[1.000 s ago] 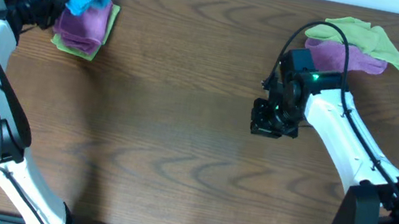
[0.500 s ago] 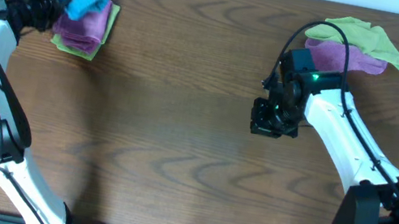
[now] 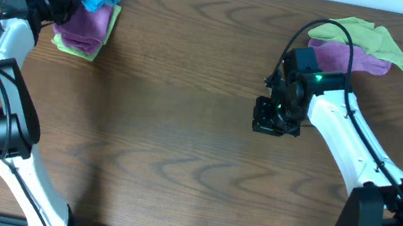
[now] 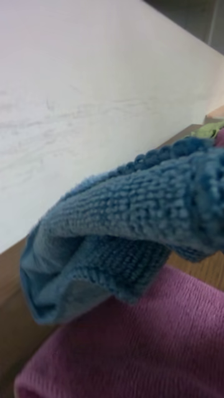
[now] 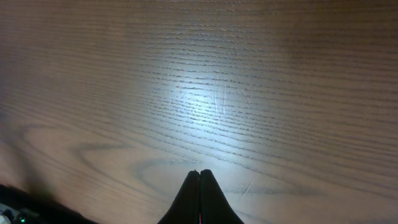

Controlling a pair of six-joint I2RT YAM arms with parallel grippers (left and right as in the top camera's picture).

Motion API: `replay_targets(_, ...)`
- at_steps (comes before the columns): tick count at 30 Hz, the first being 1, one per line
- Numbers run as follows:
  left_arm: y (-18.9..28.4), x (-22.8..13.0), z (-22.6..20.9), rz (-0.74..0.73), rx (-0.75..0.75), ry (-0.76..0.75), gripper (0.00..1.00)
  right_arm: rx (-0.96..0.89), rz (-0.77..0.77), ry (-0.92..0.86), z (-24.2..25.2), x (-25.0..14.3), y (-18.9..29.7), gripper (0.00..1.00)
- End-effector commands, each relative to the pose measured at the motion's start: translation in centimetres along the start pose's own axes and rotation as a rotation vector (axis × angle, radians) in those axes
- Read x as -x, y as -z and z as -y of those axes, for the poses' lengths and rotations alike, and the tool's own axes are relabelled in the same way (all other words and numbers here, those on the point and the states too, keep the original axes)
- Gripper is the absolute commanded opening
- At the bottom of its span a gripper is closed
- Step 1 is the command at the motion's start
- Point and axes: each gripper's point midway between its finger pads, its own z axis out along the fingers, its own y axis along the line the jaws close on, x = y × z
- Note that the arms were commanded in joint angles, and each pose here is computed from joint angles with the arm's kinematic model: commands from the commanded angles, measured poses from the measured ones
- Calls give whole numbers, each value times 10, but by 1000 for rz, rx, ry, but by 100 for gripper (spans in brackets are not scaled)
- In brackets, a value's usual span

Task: Fold the cloth
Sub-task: 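Carry the folded cloth with the left gripper onto the pink cloth stack, then release the blue cloth on the stack and lift the left gripper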

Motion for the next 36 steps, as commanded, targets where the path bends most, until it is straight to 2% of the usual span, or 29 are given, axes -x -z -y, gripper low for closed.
replay_targets(1, 6, 10, -8, 14, 8, 18, 6, 15, 23, 4, -8, 3, 8, 2)
replay_targets(8, 20, 12, -19, -7, 7, 64, 6, 15, 22, 3, -8, 3, 8, 2)
replay_targets(15, 22, -16, -43, -98, 103, 180, 6, 19, 21, -12, -9, 2, 8, 2)
replay_targets(26, 37, -43, -64, -180, 201, 267, 6, 22, 16, 37, -24, -2, 3, 1)
replay_targets(29, 45, -41, -76, -163, 257, 286, 6, 22, 12, 42, -26, -4, 2, 2)
replay_targets(36, 55, -21, -86, -95, 267, 265, 6, 21, 7, 43, -26, -5, 2, 2)
